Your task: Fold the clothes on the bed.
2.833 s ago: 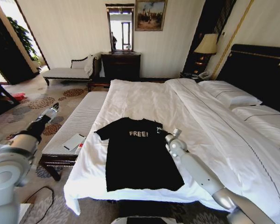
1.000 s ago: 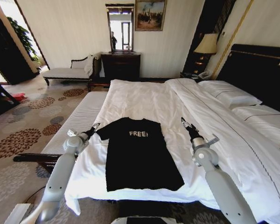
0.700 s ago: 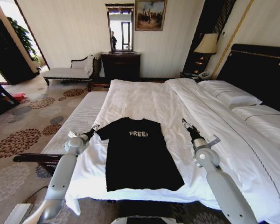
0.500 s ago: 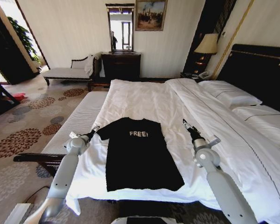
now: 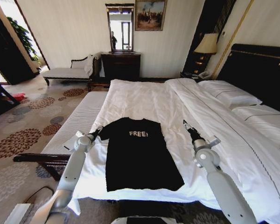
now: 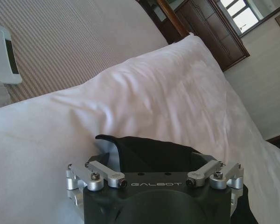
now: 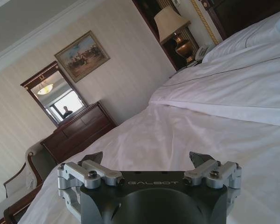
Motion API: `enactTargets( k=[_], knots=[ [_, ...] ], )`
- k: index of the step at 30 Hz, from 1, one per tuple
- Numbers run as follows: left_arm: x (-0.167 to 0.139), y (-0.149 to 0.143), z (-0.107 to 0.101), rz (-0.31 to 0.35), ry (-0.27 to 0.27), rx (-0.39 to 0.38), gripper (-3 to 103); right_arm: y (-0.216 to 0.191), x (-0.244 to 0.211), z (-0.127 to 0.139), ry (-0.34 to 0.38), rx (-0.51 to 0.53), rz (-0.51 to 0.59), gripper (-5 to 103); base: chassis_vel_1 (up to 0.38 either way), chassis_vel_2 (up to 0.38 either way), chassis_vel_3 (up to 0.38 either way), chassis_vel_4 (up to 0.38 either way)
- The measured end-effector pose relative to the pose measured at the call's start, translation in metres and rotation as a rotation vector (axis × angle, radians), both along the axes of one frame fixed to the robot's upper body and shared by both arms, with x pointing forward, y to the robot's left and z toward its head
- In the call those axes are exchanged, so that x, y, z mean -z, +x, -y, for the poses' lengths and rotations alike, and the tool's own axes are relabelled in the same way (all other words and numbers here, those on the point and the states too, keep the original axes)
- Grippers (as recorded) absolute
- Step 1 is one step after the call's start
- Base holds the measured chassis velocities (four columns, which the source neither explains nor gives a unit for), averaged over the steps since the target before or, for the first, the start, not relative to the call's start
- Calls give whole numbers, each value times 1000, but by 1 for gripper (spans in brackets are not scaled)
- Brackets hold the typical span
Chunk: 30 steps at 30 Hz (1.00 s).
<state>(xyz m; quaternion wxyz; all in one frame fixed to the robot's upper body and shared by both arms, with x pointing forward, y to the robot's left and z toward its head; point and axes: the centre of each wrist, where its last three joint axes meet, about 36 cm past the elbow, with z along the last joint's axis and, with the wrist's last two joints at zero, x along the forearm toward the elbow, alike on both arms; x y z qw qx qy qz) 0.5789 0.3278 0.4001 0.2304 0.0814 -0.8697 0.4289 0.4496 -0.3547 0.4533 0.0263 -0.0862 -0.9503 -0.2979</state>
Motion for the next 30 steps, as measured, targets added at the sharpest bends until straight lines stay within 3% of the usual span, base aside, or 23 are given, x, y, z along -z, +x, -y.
enactTargets(
  k=[3, 5, 9, 12, 15, 17, 24, 30],
  knots=[
    [0, 0, 0, 22, -3, -4, 89, 1, 2, 1, 0, 3, -5, 100, 0, 0, 0, 0],
    [0, 0, 0, 29, -1, -6, 89, 1, 2, 1, 1, 4, -7, 100, 0, 0, 0, 0],
    [-1, 0, -4, 49, 10, -9, 68, 2, 5, 0, 5, 7, -14, 100, 0, 0, 0, 0],
    [-1, -1, -5, 53, 13, -10, 62, 3, 5, 0, 6, 9, -16, 100, 0, 0, 0, 0],
    [-1, -2, -5, 54, 26, -9, 45, 4, 7, 0, 8, 14, -22, 100, 0, 0, 0, 0],
    [0, -3, -5, 54, 29, -8, 45, 4, 7, 0, 8, 15, -23, 100, 0, 0, 0, 0],
    [-1, -6, -6, 62, 42, -14, 14, 5, 9, 4, 11, 34, -36, 100, 0, 0, 0, 0],
    [-5, -10, -17, 72, 59, -25, 0, 6, 9, 5, 15, 40, -40, 100, 0, 0, 0, 0]
  ],
)
